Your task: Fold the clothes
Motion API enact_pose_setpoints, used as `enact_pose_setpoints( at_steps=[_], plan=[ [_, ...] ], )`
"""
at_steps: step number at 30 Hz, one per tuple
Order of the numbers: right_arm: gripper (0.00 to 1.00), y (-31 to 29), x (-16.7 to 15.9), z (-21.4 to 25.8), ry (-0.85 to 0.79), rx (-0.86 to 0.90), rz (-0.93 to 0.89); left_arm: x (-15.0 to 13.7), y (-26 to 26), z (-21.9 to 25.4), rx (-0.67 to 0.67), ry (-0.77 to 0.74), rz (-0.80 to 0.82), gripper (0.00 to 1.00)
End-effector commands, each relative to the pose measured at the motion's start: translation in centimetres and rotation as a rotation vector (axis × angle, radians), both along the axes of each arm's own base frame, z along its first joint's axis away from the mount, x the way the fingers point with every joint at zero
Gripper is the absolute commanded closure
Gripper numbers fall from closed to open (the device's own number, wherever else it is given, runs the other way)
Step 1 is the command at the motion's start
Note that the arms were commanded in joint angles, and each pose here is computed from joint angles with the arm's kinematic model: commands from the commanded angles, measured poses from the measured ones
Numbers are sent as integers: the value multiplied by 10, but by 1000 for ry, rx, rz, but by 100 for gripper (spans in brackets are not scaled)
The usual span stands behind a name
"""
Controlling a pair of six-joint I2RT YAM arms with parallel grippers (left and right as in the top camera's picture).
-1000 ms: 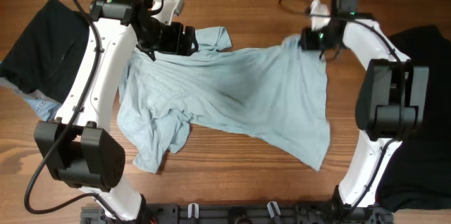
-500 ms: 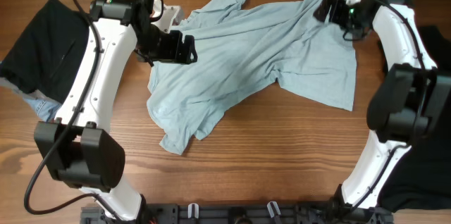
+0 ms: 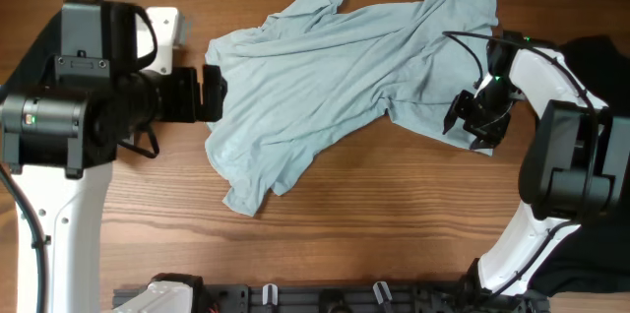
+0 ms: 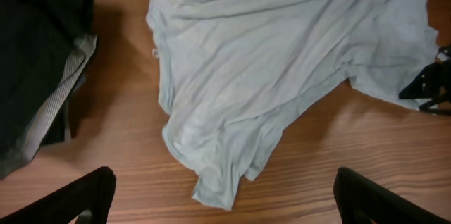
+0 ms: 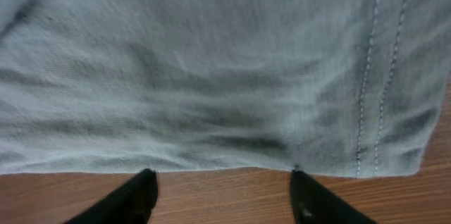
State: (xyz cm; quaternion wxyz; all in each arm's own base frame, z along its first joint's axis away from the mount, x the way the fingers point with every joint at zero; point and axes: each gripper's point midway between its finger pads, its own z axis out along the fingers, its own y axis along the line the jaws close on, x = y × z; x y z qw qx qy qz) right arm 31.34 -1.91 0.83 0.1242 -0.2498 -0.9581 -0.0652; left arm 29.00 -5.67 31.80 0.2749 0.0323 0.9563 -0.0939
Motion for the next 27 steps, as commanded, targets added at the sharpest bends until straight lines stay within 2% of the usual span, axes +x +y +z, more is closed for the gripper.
enact_pose_setpoints(
  at_steps=[1, 5, 9, 10, 11, 13, 14, 17, 19, 22, 23, 24, 25, 27],
  plan=[
    [29, 2, -10, -5, 28, 0, -20, -5, 11, -4, 5, 36, 54, 0],
    [28, 9, -12, -21, 2, 37, -38, -21, 25, -13, 12, 114, 101, 0],
    [27, 19, -4, -32, -54, 91, -72, -22, 34, -14, 11, 121, 133, 0],
    [30, 19, 1, -33, -70, 85, -91, -21, 34, -13, 12, 117, 131, 0],
    [46, 18, 8, -34, -100, 82, -91, -20, 34, -13, 12, 111, 131, 0],
    [90, 16, 12, -34, -112, 72, -90, -17, 34, -11, 13, 96, 127, 0],
    [96, 13, 5, -29, -80, 54, -87, -15, 34, -10, 14, 89, 125, 0],
    [96, -26, -27, 2, 73, -189, -62, -15, 34, -10, 13, 87, 125, 0],
    [96, -54, -49, 42, 145, -380, -96, -17, 34, -11, 14, 99, 125, 0],
    [96, -67, -51, 75, 60, -480, -183, -19, 34, -15, 15, 122, 125, 0],
    [58, -67, -46, 83, 9, -483, -198, -19, 34, -19, 17, 140, 125, 0],
    [26, -67, -43, 86, -16, -481, -211, -18, 34, -23, 18, 159, 125, 0],
    [20, -67, -40, 89, -38, -483, -226, -17, 34, -30, 19, 181, 125, 0],
    [16, -59, -31, 92, -94, -427, -210, -15, 34, -50, 21, 248, 128, 0]
  ],
)
